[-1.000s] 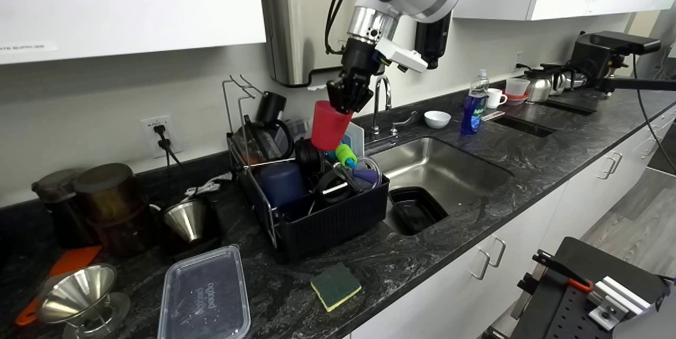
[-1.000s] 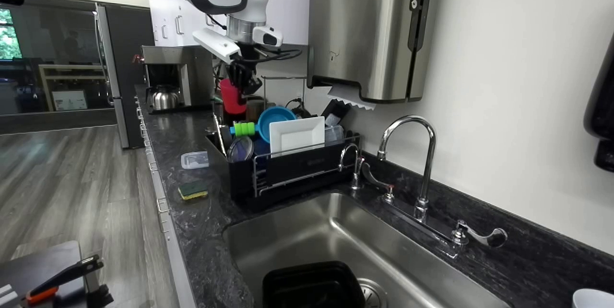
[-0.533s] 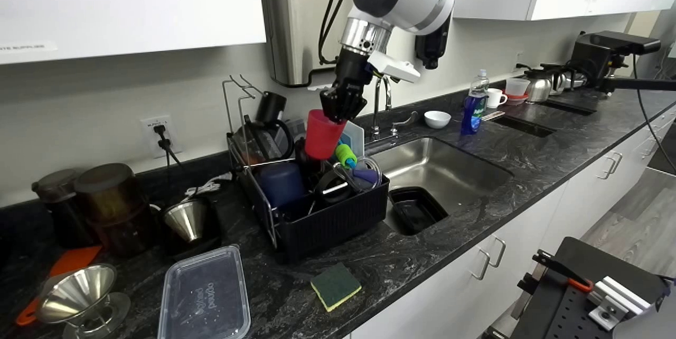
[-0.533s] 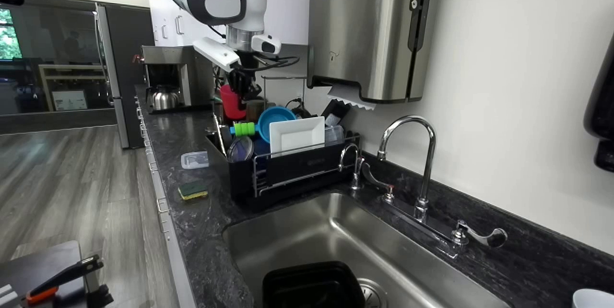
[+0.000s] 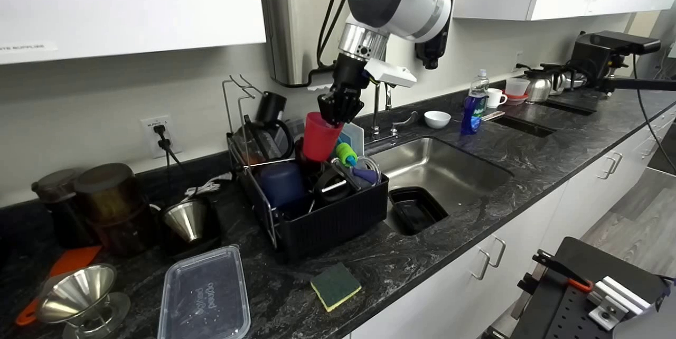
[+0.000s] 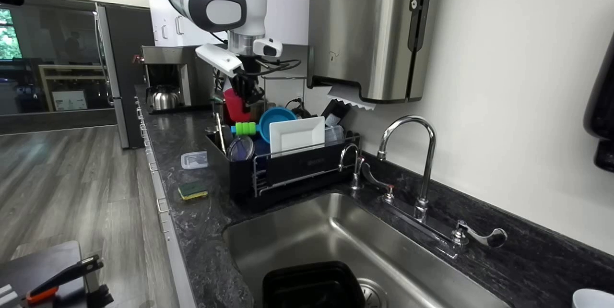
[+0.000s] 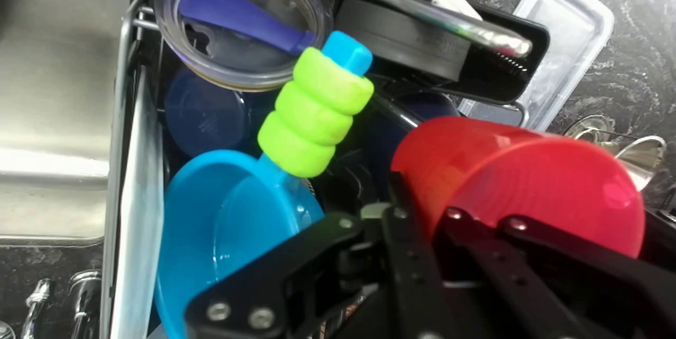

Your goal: Put the pink cup on the dish drainer

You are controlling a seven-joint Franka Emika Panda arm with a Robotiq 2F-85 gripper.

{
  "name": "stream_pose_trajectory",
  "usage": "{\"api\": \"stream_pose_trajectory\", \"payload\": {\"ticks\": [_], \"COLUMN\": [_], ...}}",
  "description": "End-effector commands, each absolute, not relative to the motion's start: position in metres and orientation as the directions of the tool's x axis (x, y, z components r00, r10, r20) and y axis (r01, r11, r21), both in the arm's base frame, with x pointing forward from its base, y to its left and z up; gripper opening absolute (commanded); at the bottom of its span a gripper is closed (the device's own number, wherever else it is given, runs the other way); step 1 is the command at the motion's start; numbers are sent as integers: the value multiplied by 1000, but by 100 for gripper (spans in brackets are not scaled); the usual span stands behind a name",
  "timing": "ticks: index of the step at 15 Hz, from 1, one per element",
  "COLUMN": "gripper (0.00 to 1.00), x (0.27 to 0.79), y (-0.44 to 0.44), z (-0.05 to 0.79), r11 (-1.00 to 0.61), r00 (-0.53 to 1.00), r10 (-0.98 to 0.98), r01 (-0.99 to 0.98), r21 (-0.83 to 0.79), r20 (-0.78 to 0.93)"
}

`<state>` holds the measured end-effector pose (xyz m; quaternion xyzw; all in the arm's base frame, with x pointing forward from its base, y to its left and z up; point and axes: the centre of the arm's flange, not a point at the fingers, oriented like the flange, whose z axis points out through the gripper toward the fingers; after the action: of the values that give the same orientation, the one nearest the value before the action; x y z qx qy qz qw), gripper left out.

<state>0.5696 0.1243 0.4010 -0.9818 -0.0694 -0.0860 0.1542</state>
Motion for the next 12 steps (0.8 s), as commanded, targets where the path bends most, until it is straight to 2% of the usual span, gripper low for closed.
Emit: {"api": "stream_pose_trajectory", "payload": {"ticks": [1,12], "gripper": [1,1], "x": [570,558], "y": [125,146], "z": [389,430], "r11": [-944,-934], "r00": [967,941], "r10": [135,183], "r01": [191,257], "r21": [-269,-248], "r20": [215,285]}}
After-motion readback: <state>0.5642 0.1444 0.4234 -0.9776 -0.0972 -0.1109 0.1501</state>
